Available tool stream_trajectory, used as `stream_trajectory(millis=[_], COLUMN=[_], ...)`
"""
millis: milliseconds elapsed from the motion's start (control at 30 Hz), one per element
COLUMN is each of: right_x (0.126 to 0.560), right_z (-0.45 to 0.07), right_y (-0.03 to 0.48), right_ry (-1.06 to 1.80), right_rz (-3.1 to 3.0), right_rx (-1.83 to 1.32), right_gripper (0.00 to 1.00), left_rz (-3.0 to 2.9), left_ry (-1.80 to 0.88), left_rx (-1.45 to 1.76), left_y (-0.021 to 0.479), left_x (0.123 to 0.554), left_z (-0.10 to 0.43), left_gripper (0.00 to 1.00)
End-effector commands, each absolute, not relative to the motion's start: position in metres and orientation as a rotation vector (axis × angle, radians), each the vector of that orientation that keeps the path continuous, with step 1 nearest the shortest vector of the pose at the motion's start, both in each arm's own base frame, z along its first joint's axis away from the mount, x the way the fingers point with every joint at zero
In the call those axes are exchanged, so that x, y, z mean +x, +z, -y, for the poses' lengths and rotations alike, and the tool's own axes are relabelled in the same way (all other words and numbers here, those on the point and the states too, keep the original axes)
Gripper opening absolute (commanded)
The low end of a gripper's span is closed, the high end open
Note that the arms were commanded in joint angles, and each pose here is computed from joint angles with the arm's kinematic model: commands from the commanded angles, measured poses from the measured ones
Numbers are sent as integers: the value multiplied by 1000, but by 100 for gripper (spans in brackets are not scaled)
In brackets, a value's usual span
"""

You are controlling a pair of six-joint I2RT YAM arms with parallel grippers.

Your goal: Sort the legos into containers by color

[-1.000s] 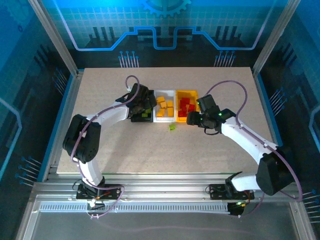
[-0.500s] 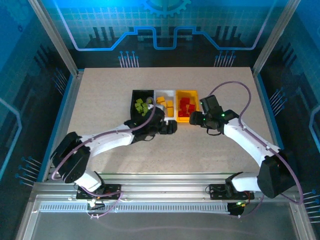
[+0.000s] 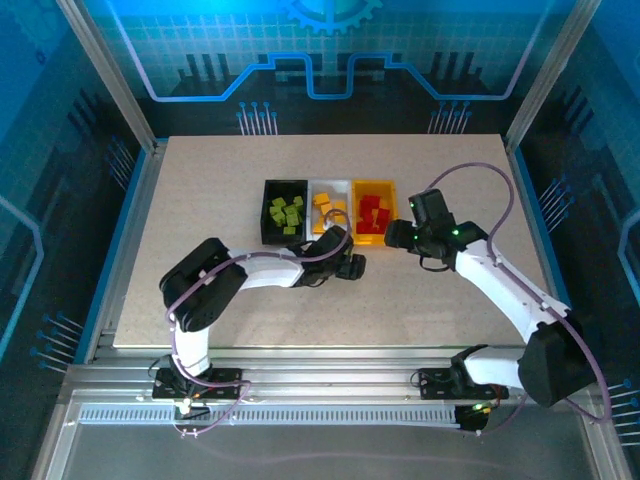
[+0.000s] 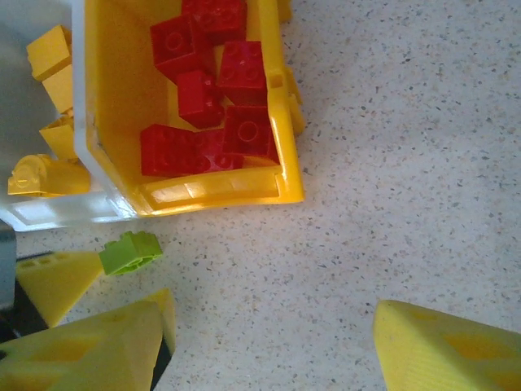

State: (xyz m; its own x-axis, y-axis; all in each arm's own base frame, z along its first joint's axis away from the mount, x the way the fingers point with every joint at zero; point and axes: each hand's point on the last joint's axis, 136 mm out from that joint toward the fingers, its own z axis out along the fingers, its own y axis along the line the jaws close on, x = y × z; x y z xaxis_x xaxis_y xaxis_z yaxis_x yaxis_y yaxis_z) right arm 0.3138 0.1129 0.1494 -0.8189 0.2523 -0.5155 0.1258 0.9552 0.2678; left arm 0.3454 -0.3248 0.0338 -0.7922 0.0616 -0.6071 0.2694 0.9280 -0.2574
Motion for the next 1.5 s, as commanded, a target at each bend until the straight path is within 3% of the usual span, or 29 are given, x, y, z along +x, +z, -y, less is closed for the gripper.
stream_trajectory(millis=[0,300,600,800,967,1233,1467], right_x=[307,306,306,305,306,310,311], right_z=[-107,-104,-102,-101,-102,-104,-105], right_y=[149,151,151,150,149,144,146], right_ry=[305,314,325,324,335,332,332], right_rz=[-2542,-2528,-2519,-2520,-2518,-2532,-2534], right_rx=[274,281,299,304,311,319,321], right_gripper=[70,70,70,70,70,70,70], left_rz=[-2422,-2439,-2402,-2358,-2293,-2277,-2321], left_ry=[-382,-330,-412,-540,-559,-372,-296], left_rx=[222,229,225,141,14,-351,-403], left_y=[32,23,46,87,136,161,147], left_x=[364,369,358,338,340,412,471], left_z=[323,321,330,327,292,179,162], left_gripper=[81,58,37,35,35,35,37])
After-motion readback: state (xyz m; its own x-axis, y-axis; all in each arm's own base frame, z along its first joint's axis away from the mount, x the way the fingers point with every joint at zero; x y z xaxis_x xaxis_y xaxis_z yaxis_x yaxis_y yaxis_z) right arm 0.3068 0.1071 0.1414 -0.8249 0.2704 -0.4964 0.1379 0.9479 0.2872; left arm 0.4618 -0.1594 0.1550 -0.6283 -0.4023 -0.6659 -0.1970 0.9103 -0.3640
